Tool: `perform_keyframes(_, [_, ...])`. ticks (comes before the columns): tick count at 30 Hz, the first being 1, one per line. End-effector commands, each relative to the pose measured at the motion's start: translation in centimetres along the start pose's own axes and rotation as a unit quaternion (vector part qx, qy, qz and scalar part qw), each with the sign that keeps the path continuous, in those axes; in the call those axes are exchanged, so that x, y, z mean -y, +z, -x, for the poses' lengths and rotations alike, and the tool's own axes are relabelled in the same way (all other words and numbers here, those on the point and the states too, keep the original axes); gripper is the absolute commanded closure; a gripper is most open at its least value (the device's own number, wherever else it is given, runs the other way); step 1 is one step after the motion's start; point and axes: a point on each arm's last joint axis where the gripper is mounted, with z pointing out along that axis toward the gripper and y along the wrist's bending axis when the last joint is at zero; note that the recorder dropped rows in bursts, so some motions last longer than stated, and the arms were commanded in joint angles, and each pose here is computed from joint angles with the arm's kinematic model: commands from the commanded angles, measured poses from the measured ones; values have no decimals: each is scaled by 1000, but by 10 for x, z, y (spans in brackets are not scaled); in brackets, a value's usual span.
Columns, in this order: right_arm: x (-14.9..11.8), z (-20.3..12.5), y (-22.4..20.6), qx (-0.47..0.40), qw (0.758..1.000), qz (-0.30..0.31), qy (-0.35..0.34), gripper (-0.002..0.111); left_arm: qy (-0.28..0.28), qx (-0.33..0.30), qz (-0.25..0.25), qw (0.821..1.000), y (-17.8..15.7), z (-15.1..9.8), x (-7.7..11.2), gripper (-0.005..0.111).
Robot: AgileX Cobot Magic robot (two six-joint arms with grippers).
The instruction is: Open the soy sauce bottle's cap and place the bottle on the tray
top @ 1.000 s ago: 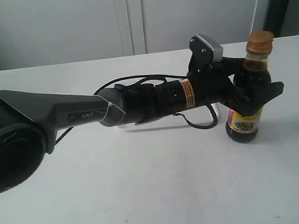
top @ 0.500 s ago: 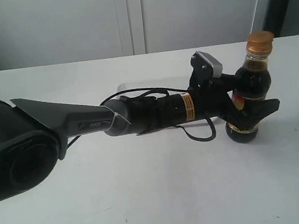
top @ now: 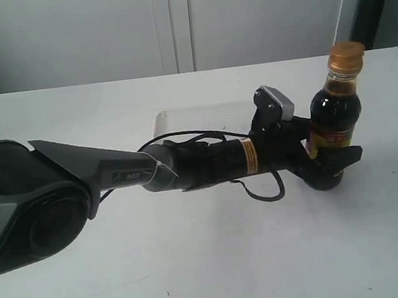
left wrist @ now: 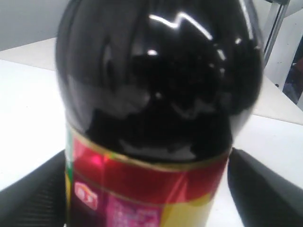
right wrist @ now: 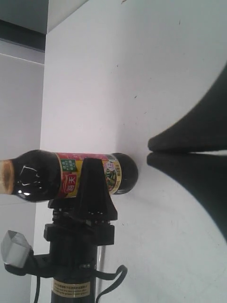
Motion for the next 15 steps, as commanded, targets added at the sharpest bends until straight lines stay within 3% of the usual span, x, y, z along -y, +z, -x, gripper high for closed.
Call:
perform_keyframes(1, [0,1,0,7,1000,-2,3,108,12,9,-11,1000,2,5,4,47])
perform_keyframes(7, [0,1,0,7,1000,-2,3,108,35,5,-13,999,2,3,4,107])
perform_keyframes(15, [0,4,0,24,1000,-2,-11,108,70,-9,-24,997,2,1,6,106])
